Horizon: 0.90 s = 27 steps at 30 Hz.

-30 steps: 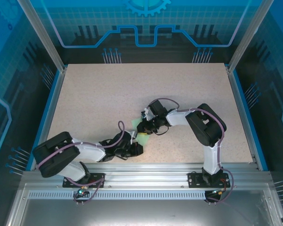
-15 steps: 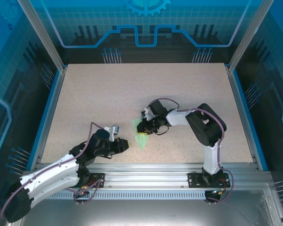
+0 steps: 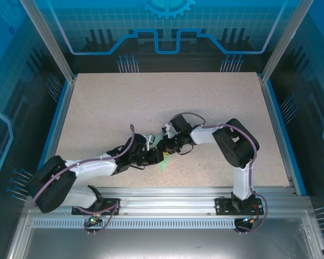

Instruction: Fold a paper plane with a square sheet of paper (pick it up from the middle)

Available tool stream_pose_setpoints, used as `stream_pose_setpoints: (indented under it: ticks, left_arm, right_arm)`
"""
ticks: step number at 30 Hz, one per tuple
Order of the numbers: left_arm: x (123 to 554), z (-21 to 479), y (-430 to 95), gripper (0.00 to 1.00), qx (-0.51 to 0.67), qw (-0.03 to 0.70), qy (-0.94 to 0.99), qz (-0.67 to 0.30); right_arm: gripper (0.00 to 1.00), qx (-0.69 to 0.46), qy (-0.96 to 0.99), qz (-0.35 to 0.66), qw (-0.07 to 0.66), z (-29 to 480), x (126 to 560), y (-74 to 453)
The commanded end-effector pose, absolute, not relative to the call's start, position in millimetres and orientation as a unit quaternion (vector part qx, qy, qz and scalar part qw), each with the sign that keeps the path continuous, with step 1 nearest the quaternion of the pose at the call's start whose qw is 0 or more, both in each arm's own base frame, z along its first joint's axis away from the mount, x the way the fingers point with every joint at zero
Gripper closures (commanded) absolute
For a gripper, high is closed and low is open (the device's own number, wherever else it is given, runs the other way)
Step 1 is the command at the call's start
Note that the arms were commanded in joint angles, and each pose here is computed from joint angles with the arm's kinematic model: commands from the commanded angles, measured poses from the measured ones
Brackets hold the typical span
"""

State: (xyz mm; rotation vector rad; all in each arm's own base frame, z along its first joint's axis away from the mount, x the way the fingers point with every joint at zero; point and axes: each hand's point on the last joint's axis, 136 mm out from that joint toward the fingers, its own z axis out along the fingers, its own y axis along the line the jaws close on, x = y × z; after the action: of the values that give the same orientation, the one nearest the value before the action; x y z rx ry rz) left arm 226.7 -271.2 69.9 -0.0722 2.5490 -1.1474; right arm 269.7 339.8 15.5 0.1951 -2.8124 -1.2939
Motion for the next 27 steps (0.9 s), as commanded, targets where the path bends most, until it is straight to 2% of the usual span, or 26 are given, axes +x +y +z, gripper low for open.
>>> stream_pose_setpoints:
  ticks: [1, 11, 17, 21, 27]
  left_arm:
    - [234.3, 71.1, -283.1, 0.80, -0.006, 0.176, 0.893, -0.415]
    - [219.2, 21.0, -280.4, 0.83, 0.000, 0.131, 0.921, -0.367]
    - [201.5, -12.6, -269.6, 0.90, -0.011, 0.093, 0.949, -0.302]
    - [186.0, -31.2, -249.5, 0.91, -0.043, 0.081, 0.955, -0.284]
    - [174.6, -43.7, -236.9, 0.92, -0.056, 0.074, 0.957, -0.275]
  right_arm:
    - [0.82, 0.034, -0.930, -0.363, 0.034, -23.8, 265.1, 320.0]
    - [0.82, 0.034, -0.930, -0.365, 0.033, -21.6, 267.2, 320.1]
    - [0.82, 0.036, -0.929, -0.368, 0.030, -16.0, 270.2, 320.2]
    - [0.81, 0.036, -0.923, -0.384, 0.011, 0.1, 283.8, 317.1]
    - [0.79, 0.035, -0.907, -0.417, -0.053, 52.4, 313.2, 303.9]
